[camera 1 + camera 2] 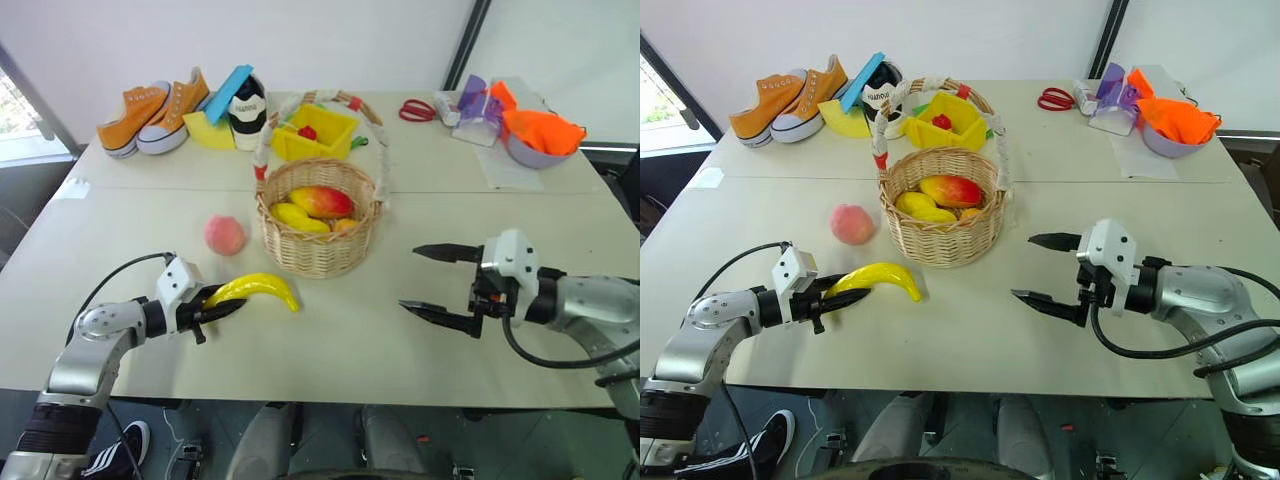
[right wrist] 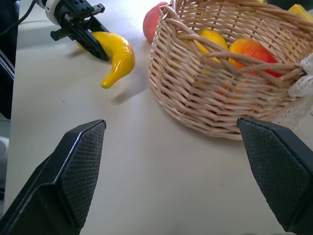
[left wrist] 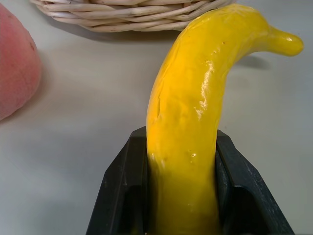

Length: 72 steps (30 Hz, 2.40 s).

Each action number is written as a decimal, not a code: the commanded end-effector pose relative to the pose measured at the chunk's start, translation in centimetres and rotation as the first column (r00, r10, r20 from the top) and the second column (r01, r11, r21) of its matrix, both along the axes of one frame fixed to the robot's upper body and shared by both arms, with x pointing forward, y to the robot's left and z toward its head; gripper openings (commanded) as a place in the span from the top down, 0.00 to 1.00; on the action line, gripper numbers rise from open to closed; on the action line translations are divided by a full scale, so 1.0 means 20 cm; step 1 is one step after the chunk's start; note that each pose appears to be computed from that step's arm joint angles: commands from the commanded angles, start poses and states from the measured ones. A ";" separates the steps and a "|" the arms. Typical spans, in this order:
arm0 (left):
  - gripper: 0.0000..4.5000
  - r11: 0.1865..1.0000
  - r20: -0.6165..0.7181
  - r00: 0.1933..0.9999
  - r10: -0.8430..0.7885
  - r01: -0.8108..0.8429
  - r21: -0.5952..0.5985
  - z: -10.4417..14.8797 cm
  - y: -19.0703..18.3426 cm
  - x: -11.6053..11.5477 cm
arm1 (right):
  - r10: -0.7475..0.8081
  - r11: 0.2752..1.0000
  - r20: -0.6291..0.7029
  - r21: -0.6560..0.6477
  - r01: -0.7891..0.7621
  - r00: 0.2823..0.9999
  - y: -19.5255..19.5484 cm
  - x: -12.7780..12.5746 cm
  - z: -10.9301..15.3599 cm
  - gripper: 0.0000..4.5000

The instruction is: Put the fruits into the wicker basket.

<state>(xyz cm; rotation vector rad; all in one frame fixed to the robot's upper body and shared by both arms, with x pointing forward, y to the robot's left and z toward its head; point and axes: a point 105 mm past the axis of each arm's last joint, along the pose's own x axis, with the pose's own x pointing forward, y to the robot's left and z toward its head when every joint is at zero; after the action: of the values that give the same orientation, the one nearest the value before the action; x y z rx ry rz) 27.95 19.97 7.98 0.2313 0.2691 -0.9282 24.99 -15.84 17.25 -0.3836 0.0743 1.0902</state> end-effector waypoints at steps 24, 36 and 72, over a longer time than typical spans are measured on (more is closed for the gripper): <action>0.79 0.950 0.213 0.972 0.098 -0.028 -0.311 0.74 -0.60 0.32 | -0.079 0.995 0.091 0.066 0.073 0.993 -0.01 0.09 0.02 0.00; 0.02 0.942 0.216 0.973 0.079 -0.001 -0.336 0.75 -0.65 0.32 | -0.102 0.993 0.098 0.074 0.095 0.990 -0.02 0.10 0.01 0.00; 0.02 0.791 0.118 0.806 0.580 -0.522 -0.319 0.31 0.05 0.38 | -0.119 0.986 0.116 0.134 0.103 0.986 0.04 0.10 -0.01 0.00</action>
<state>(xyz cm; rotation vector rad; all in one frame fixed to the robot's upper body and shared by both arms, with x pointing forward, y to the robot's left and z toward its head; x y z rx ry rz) 35.02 20.59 13.41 -0.0390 0.0105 -0.3676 27.31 -15.43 16.18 -0.3022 -0.0435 0.9496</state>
